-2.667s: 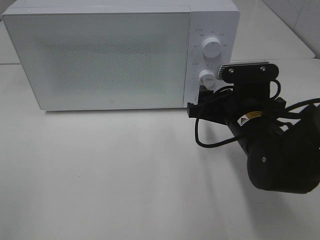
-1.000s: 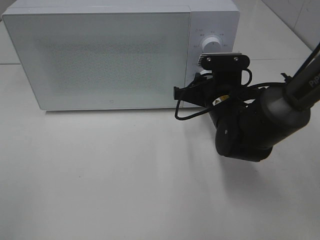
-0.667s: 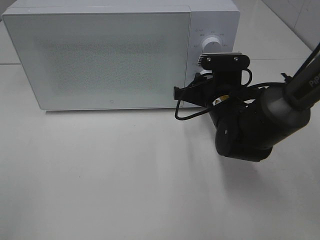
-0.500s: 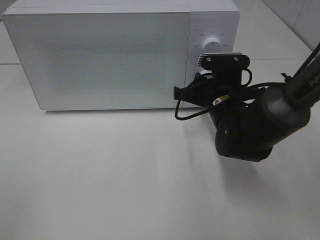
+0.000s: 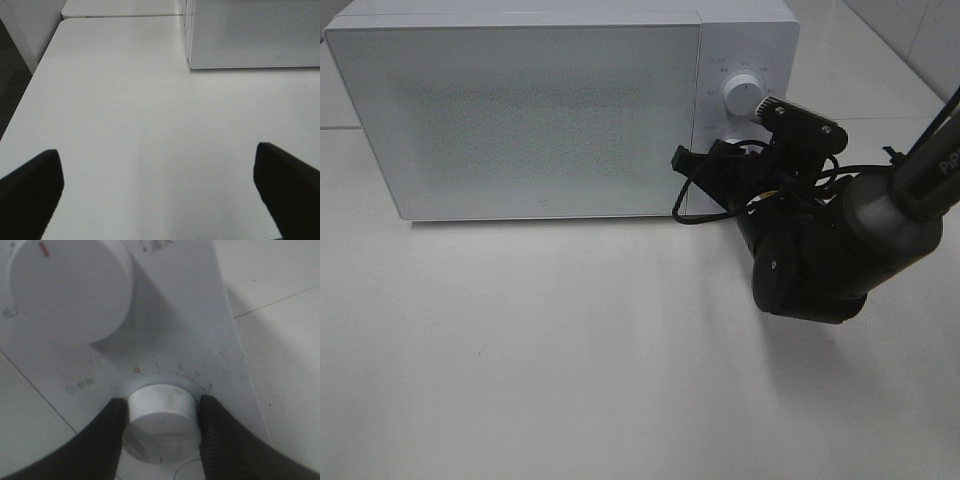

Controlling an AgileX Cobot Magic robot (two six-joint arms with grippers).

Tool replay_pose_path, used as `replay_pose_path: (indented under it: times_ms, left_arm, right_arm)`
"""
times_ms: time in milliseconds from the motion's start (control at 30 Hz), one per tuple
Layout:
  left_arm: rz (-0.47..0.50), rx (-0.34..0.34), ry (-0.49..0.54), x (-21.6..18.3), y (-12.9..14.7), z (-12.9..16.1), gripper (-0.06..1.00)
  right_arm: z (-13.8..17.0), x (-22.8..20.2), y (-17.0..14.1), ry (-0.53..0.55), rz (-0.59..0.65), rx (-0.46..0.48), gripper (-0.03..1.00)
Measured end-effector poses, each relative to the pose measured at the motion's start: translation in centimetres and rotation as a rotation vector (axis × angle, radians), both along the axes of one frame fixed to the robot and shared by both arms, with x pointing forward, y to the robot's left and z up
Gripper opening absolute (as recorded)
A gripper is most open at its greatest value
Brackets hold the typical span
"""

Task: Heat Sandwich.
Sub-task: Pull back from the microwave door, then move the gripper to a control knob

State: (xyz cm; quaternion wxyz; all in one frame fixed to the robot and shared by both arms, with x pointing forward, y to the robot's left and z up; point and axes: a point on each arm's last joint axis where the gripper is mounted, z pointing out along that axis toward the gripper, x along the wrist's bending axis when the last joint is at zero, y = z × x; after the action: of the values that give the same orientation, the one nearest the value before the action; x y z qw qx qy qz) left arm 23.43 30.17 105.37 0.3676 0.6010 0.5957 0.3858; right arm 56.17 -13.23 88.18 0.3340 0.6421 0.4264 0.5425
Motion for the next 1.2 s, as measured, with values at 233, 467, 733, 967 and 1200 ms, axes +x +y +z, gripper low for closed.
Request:
replay_pose_path:
  times_ms: [233, 467, 733, 967, 1200]
  left_arm:
    - [0.000, 0.000, 0.000, 0.00, 0.00, 0.00, 0.98]
    - [0.000, 0.000, 0.000, 0.00, 0.00, 0.00, 0.98]
    - [0.000, 0.000, 0.000, 0.00, 0.00, 0.00, 0.98]
    - [0.000, 0.000, 0.000, 0.00, 0.00, 0.00, 0.98]
    - [0.000, 0.000, 0.000, 0.00, 0.00, 0.00, 0.98]
  right_arm:
    - [-0.07, -0.08, -0.05, 0.010, -0.053, 0.324, 0.43]
    - [-0.16, -0.13, -0.09, 0.017, -0.102, 0.583, 0.43]
    - [-0.16, -0.13, -0.11, 0.025, -0.151, 0.830, 0.43]
    - [-0.16, -0.13, -0.14, 0.031, -0.187, 1.004, 0.44]
    - [-0.17, -0.13, -0.17, 0.034, -0.215, 1.132, 0.44]
